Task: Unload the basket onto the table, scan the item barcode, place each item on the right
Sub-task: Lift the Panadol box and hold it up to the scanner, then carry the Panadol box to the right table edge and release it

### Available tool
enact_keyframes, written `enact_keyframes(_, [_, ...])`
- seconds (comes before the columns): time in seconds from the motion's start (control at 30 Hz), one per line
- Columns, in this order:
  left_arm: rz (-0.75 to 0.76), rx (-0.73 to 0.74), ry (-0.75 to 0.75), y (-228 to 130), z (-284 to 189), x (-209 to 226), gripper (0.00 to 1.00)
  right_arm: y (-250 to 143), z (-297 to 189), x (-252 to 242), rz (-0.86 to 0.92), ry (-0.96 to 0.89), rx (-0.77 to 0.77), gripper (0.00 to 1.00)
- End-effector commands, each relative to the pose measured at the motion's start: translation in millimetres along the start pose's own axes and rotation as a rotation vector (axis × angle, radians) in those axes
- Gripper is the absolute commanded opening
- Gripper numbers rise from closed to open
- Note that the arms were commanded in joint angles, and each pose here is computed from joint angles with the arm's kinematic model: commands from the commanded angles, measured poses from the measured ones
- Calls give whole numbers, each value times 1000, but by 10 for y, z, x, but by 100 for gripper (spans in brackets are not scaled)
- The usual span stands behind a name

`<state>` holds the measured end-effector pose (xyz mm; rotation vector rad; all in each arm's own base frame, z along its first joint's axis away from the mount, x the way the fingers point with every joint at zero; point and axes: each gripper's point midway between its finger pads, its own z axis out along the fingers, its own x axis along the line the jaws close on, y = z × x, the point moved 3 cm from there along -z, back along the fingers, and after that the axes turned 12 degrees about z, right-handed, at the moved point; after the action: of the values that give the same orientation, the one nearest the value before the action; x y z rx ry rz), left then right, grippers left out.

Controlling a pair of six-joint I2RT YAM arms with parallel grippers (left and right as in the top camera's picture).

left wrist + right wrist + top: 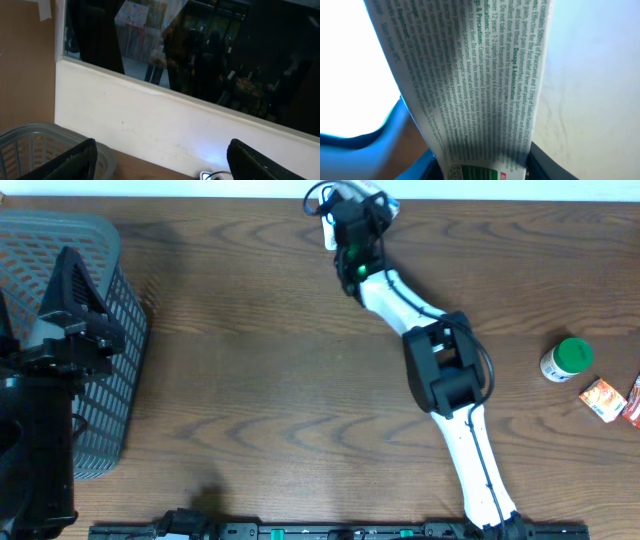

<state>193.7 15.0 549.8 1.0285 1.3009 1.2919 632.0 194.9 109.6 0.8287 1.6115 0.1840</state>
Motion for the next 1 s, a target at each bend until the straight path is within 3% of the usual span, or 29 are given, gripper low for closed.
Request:
enact_keyframes(0.0, [1,-6,8,12,-10,15,83,-128,11,213,-130,-7,43,39])
enact_keyframes(0.53, [1,-6,8,11,-10,15,83,-242,42,115,-286,-53,109,37])
enact_keyframes(0.77, [1,-6,8,12,-10,15,83,-117,-107,-128,-191,-30,131,36])
enact_keyframes(0.97, [1,-6,8,12,-10,15,83,52,-506,-727,-23,47,185,37])
